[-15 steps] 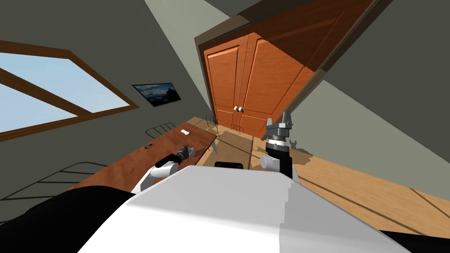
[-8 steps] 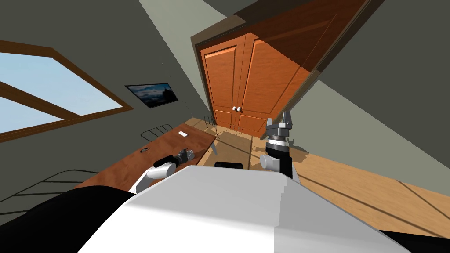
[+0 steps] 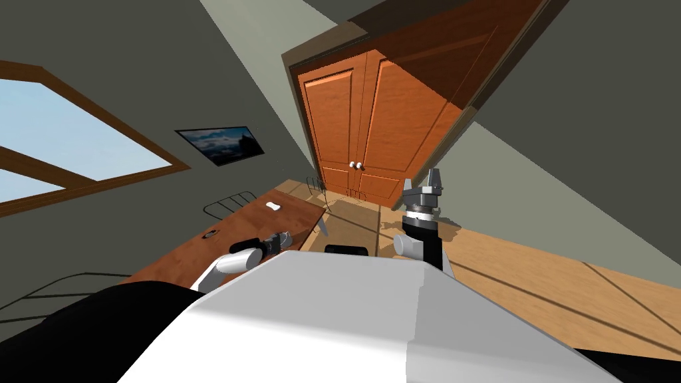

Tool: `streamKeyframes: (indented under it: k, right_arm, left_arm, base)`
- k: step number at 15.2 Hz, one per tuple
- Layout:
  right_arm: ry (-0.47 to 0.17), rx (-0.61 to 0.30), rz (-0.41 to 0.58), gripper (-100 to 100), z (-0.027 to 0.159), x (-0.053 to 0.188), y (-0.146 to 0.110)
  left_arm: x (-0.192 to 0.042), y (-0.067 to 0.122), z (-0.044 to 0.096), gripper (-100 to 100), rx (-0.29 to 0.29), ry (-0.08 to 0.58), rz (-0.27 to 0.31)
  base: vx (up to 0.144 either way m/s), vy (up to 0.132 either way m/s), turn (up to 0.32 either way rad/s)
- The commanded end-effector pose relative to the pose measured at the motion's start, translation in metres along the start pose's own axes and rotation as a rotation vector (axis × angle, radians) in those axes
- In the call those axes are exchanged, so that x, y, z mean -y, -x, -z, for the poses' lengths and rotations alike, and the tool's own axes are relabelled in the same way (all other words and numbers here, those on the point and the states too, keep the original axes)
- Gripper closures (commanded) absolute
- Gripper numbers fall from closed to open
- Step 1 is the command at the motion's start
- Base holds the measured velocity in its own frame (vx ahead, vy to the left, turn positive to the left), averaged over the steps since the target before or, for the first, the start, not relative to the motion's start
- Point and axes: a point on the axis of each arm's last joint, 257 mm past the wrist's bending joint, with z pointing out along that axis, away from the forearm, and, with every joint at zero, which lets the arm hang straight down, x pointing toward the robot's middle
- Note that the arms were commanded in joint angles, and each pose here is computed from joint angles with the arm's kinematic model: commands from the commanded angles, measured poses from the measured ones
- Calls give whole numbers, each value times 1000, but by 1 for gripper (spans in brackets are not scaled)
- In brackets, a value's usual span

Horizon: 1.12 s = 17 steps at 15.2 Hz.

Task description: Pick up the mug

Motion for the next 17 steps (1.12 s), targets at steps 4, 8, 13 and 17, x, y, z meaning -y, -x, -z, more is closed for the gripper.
streamKeyframes:
  k: [4,8,13,17]
  right_arm:
    - [0,0,0,0,0,0,0]
    - [0,0,0,0,0,0,0]
    - [0,0,0,0,0,0,0]
    - [0,0,0,0,0,0,0]
  left_arm:
    - [-23,8,2,-100,10,93,14]
    - [-49,18,8,-100,18,196,34]
    - [-71,25,15,-100,23,286,50]
    - [-88,29,22,-100,26,355,63]
  base:
    - [29,20,-55]
    - [38,25,-81]
    - [33,18,-63]
    - [36,23,-60]
